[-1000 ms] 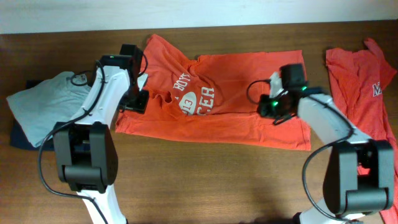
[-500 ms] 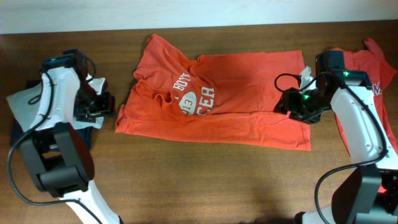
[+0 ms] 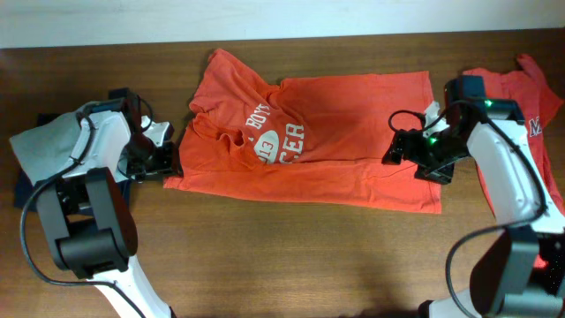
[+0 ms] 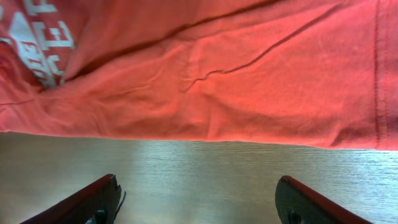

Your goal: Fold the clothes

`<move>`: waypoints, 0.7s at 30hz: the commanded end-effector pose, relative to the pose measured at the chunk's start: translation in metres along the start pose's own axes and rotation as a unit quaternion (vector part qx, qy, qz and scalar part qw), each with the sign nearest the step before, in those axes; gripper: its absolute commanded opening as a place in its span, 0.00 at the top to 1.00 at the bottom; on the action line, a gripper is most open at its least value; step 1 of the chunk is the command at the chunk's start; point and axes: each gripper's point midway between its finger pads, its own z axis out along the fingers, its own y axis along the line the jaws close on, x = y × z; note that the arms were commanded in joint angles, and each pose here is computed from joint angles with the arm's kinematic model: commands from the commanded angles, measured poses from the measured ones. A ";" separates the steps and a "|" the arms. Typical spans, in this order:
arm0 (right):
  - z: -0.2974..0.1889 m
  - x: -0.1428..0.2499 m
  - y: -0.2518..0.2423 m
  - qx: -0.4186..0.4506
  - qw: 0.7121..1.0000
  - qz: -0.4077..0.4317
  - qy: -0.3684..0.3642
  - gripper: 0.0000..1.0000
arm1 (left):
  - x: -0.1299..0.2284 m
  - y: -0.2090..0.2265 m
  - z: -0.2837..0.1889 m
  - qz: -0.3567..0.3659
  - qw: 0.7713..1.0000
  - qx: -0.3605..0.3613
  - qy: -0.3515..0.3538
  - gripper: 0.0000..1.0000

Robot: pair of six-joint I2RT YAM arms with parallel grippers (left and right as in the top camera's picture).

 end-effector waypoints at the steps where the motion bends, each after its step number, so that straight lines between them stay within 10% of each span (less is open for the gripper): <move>1: 0.015 -0.002 -0.007 0.004 0.999 0.021 0.025 0.16 | 0.000 -0.004 0.006 0.008 1.000 0.007 -0.011 0.61; 7: 0.023 -0.005 -0.029 0.008 0.997 0.058 0.044 0.15 | 0.001 0.008 0.010 -0.007 1.000 -0.025 -0.009 0.97; 21: 0.067 0.014 -0.130 0.005 0.979 0.197 0.058 0.27 | 0.005 0.008 0.010 -0.021 1.000 -0.023 -0.002 0.94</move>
